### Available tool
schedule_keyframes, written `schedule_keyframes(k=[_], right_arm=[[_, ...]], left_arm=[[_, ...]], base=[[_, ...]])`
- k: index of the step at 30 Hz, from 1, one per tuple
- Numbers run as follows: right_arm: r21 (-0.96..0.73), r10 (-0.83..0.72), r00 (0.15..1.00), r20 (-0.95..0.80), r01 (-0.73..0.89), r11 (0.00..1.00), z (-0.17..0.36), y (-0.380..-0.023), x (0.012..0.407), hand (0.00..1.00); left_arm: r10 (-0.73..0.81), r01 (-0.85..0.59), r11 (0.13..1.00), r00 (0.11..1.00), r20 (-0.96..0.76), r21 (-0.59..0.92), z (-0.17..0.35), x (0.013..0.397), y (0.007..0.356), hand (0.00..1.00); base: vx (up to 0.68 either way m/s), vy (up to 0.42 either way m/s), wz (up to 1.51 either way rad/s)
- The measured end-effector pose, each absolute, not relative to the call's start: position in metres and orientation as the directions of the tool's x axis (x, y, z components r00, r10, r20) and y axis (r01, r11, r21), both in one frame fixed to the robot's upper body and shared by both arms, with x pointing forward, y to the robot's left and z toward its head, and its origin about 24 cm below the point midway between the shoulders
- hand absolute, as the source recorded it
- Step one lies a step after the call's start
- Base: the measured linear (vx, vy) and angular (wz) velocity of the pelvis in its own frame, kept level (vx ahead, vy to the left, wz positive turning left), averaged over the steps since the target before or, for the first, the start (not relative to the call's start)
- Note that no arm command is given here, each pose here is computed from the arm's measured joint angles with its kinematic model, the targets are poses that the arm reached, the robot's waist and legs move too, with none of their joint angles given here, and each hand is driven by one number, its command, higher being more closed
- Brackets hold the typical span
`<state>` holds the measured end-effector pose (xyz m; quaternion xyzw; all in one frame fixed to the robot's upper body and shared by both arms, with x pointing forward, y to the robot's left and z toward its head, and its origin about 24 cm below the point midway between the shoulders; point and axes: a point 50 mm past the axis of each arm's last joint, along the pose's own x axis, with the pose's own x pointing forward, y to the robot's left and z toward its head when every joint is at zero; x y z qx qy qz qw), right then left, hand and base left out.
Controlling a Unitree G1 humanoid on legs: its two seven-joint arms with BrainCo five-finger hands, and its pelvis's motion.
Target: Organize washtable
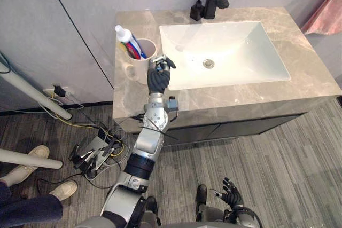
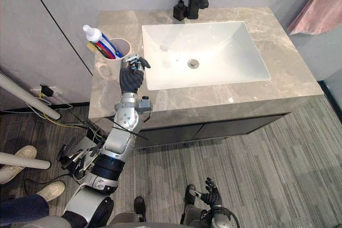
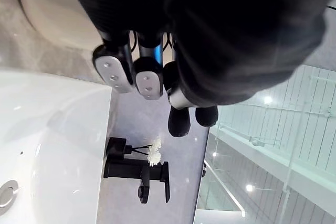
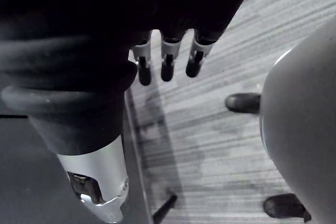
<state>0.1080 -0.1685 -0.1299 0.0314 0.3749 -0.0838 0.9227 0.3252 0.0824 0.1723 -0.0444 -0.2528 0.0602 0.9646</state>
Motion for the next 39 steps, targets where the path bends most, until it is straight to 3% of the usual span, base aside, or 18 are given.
schedule_keyframes(k=[3,11,29,39], right_arm=[[-0.001,-0.125,0.714,-0.689,0.171,0.985,-0.128,-0.167,0.11,0.0],[0.0,-0.126,0.718,-0.684,0.172,0.985,-0.127,-0.167,0.11,0.0],[0.003,-0.131,0.71,-0.692,0.185,0.983,-0.128,-0.168,0.104,0.0],[0.002,-0.134,0.708,-0.693,0.188,0.982,-0.127,-0.168,0.102,0.0]], left_arm=[[0.187,-0.16,0.982,0.858,0.478,-0.098,0.173,0.327,0.089,1.0],[0.213,-0.157,0.976,0.846,0.488,-0.154,0.176,0.317,0.091,1.0],[0.173,-0.132,0.983,0.907,0.384,-0.129,0.13,0.292,0.098,1.0],[0.127,-0.09,0.99,0.906,0.404,-0.11,0.137,0.296,0.089,1.0]], base=[[-0.04,-0.018,-0.03],[-0.01,-0.029,0.02],[-0.01,-0.01,0.03],[0.0,0.0,0.0]])
